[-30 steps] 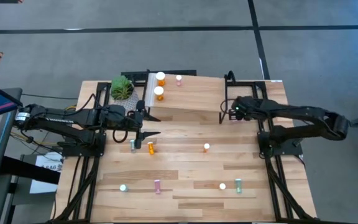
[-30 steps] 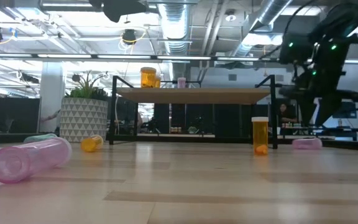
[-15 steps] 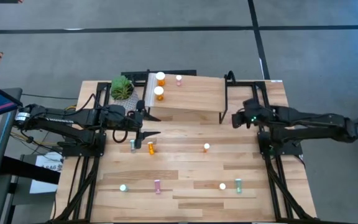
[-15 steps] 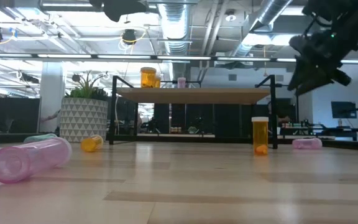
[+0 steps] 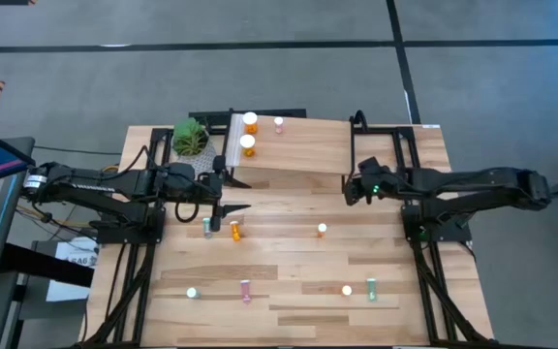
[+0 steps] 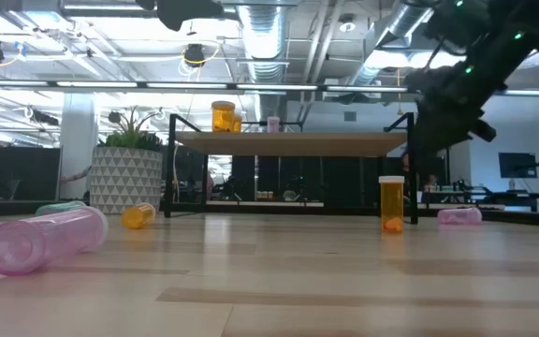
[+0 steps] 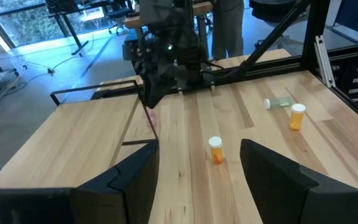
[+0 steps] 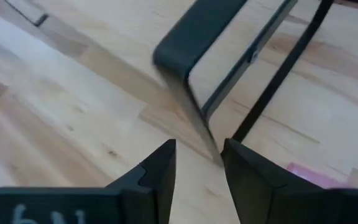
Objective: Pick and place medicine bottles onto shelf by color
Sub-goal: Adjust the shelf
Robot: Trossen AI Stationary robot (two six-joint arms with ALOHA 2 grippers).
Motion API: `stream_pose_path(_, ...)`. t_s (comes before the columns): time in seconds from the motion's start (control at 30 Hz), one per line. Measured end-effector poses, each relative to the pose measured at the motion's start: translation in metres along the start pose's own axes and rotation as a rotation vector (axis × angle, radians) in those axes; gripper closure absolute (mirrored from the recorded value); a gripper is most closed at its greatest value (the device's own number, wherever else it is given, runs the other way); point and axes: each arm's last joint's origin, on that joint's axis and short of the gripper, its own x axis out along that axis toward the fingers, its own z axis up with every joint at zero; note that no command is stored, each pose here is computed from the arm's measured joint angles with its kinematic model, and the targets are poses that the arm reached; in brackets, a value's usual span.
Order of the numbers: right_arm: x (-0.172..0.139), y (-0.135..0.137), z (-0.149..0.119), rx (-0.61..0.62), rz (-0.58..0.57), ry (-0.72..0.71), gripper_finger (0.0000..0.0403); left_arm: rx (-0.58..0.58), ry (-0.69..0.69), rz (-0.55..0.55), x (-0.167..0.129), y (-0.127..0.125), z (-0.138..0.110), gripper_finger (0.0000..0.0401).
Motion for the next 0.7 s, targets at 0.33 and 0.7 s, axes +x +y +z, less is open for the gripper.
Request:
stream_pose_path(0.33,0.017,-0.007,0.013,0.002,-0.044,-0.031,0.0262,-0.007,0.008,-0.001,0.0,0.0,-0.001,0.0189)
stream_pose_path(0.7,0.024,-0.015,0.028,0.002,-0.04,-0.094,0.0265,-0.008,0.009,0.0,0.0,0.0,-0.001,0.0189)
